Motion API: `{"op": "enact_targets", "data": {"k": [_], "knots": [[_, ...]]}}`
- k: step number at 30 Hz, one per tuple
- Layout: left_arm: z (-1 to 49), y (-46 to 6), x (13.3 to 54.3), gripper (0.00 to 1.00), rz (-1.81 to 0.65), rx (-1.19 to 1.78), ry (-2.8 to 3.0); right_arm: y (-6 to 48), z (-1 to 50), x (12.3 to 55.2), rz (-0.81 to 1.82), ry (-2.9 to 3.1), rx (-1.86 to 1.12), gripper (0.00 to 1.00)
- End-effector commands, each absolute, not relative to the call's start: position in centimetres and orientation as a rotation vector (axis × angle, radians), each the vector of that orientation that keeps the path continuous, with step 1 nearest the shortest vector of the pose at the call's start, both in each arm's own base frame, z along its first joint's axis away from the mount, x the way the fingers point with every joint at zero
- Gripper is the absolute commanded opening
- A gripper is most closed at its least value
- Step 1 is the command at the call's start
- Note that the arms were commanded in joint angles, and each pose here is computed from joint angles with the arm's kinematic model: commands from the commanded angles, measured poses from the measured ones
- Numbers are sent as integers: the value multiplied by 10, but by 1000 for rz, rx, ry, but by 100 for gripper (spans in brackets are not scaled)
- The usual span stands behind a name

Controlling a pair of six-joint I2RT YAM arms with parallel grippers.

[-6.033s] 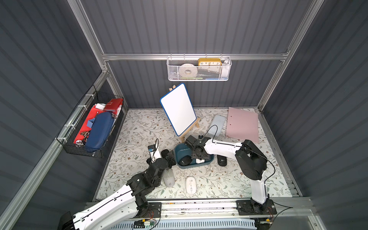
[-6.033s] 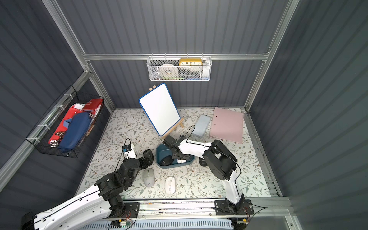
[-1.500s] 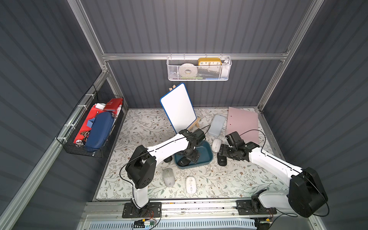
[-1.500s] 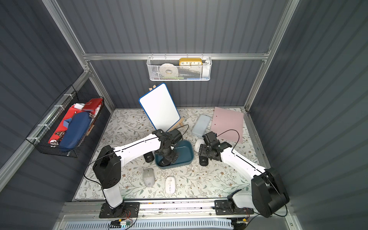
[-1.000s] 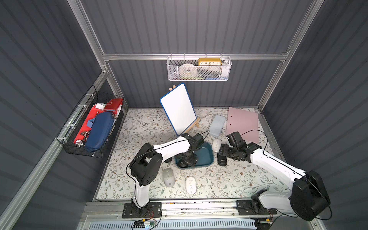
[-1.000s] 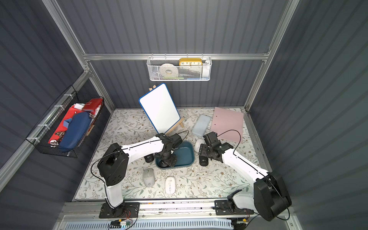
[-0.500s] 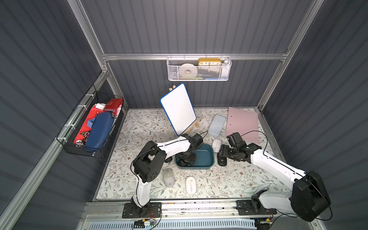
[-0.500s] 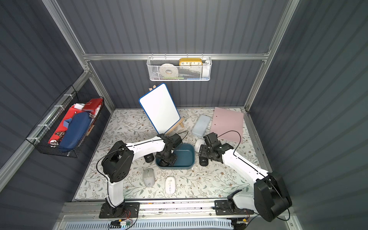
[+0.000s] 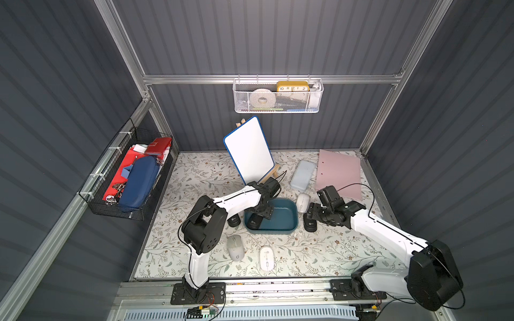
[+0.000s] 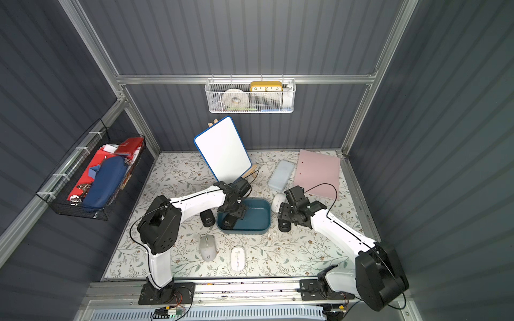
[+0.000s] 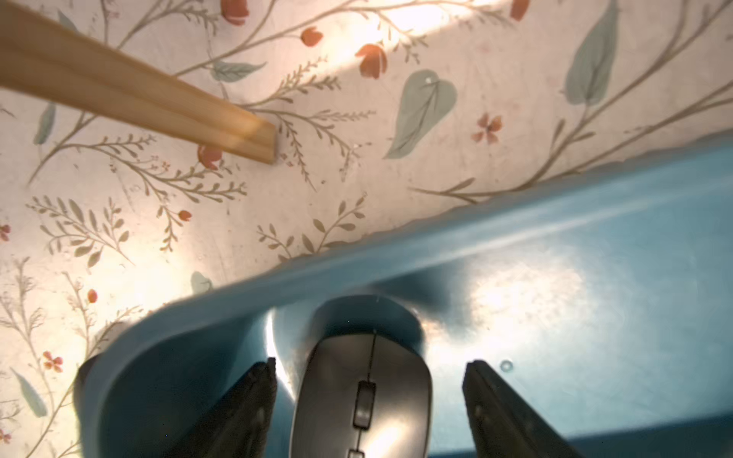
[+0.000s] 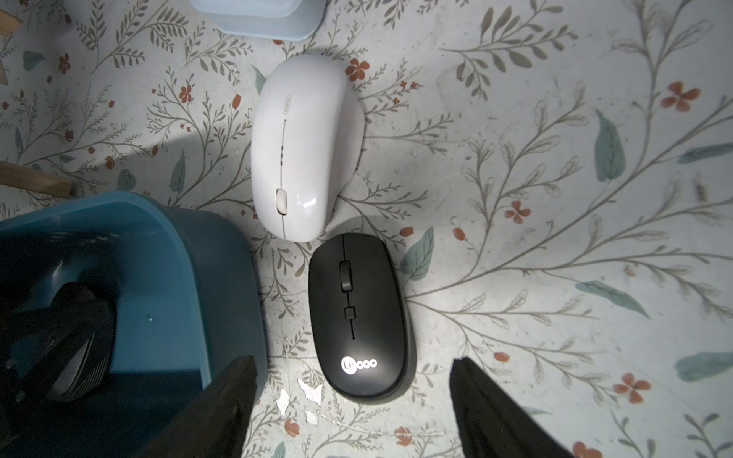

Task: Take out the mouse from the storage box
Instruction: Pick up the mouse from the storage box.

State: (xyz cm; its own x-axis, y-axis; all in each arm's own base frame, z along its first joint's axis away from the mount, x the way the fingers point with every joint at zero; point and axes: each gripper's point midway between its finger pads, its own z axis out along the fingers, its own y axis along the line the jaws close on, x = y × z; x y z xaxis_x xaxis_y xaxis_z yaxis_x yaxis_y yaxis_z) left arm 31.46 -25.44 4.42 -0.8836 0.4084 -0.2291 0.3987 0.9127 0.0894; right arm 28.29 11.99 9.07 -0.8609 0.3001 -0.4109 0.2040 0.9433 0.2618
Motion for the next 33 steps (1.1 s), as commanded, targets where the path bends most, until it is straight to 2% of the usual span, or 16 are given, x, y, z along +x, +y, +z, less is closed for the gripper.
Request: {"op": "enact_targets", "data": {"k": [1,5,11,16,21,30,33], "knots": [[49,-248,300,84,34,607,2856,118,87,276,284,2657,369,81],[43,-246,291,86,20,614,2890,120,86,276,292,2662,373,81],[28,-242,281,83,25,606,2949,119,87,276,291,2660,376,80],[22,-239,278,90,42,613,2962,117,89,276,286,2649,377,80],[24,-243,284,83,24,606,2938,116,92,277,282,2638,378,80],[24,-245,296,64,62,577,2902,111,98,275,265,2620,385,80],[30,-248,301,62,47,563,2884,109,100,273,260,2613,387,80]]}}
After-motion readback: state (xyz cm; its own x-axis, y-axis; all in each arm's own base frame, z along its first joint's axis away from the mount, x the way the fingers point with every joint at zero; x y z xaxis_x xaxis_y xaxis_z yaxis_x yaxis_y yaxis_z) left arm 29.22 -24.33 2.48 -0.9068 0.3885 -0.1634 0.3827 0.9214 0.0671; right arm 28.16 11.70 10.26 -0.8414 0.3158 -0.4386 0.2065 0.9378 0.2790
